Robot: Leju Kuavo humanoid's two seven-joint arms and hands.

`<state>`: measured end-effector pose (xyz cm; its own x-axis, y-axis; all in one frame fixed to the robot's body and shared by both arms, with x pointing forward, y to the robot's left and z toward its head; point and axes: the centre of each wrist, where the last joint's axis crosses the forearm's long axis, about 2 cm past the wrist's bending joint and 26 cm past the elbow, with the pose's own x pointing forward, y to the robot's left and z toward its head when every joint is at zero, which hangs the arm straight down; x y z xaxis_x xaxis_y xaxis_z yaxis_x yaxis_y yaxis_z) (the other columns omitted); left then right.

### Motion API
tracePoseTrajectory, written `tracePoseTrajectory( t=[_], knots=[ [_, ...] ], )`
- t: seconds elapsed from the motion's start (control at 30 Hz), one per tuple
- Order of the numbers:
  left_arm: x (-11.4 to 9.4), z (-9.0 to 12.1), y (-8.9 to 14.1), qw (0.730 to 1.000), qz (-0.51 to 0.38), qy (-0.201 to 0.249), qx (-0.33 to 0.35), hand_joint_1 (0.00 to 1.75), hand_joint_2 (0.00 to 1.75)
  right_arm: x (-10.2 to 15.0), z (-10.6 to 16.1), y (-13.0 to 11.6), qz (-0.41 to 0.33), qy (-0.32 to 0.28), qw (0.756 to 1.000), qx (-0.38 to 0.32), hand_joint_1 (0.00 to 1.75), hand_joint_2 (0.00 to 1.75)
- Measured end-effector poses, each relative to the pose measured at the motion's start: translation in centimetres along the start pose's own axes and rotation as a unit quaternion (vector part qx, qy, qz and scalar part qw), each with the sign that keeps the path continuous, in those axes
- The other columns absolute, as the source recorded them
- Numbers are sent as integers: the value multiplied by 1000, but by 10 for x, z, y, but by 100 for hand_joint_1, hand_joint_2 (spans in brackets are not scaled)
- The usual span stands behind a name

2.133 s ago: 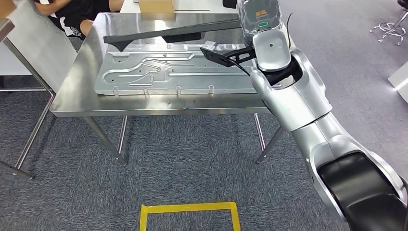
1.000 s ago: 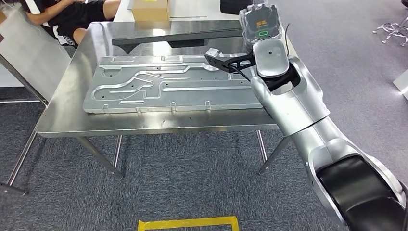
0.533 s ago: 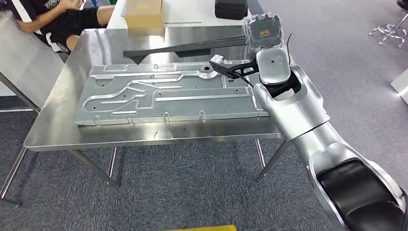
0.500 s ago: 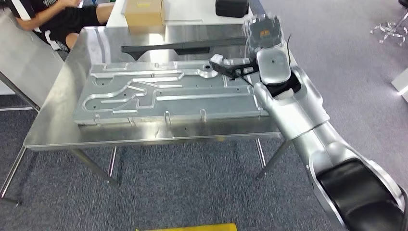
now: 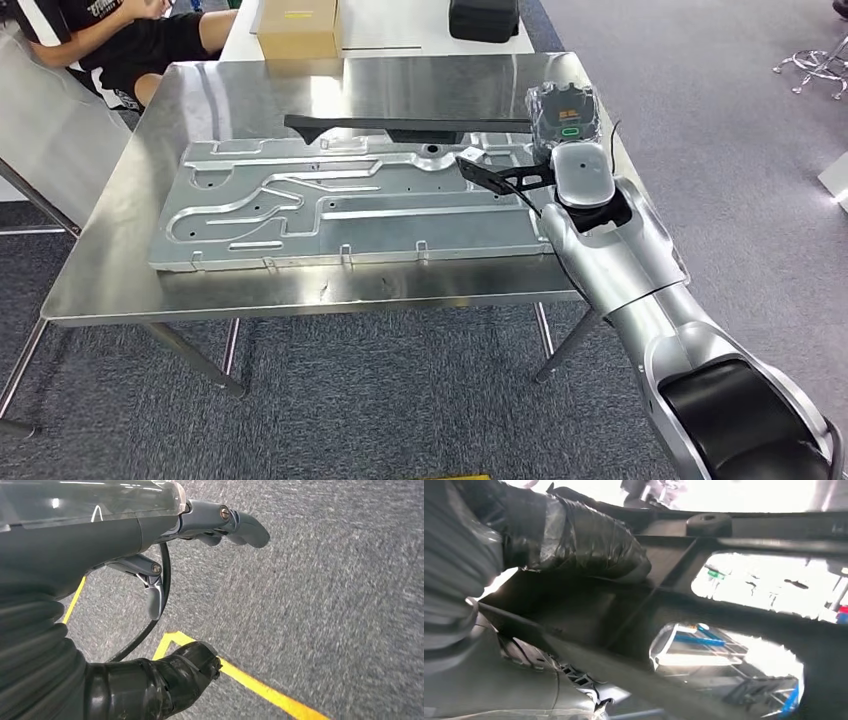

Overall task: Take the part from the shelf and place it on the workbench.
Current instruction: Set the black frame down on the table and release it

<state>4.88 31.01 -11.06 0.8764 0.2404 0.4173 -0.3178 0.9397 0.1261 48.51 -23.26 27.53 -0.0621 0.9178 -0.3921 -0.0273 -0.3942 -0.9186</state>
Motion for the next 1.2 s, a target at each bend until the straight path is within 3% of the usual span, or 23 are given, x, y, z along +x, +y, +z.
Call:
tracePoseTrajectory(
  t=[0.9, 1.03, 1.13, 1.2],
  knots=[
    [1, 0, 0, 1000, 0, -5, 0, 0, 175, -4, 3, 16, 2, 1, 1000, 16, 175, 175],
    [2, -1, 0, 1000, 1, -5, 0, 0, 175, -5, 3, 16, 1, 0, 1000, 15, 0, 0],
    [2, -1, 1, 1000, 3, -6, 5, 0, 175, -5, 2, 15, -2, 1, 1000, 12, 0, 0],
    [2, -1, 1, 1000, 7, -6, 9, 0, 87, -5, 3, 16, -4, -1, 1000, 12, 0, 0]
  ],
)
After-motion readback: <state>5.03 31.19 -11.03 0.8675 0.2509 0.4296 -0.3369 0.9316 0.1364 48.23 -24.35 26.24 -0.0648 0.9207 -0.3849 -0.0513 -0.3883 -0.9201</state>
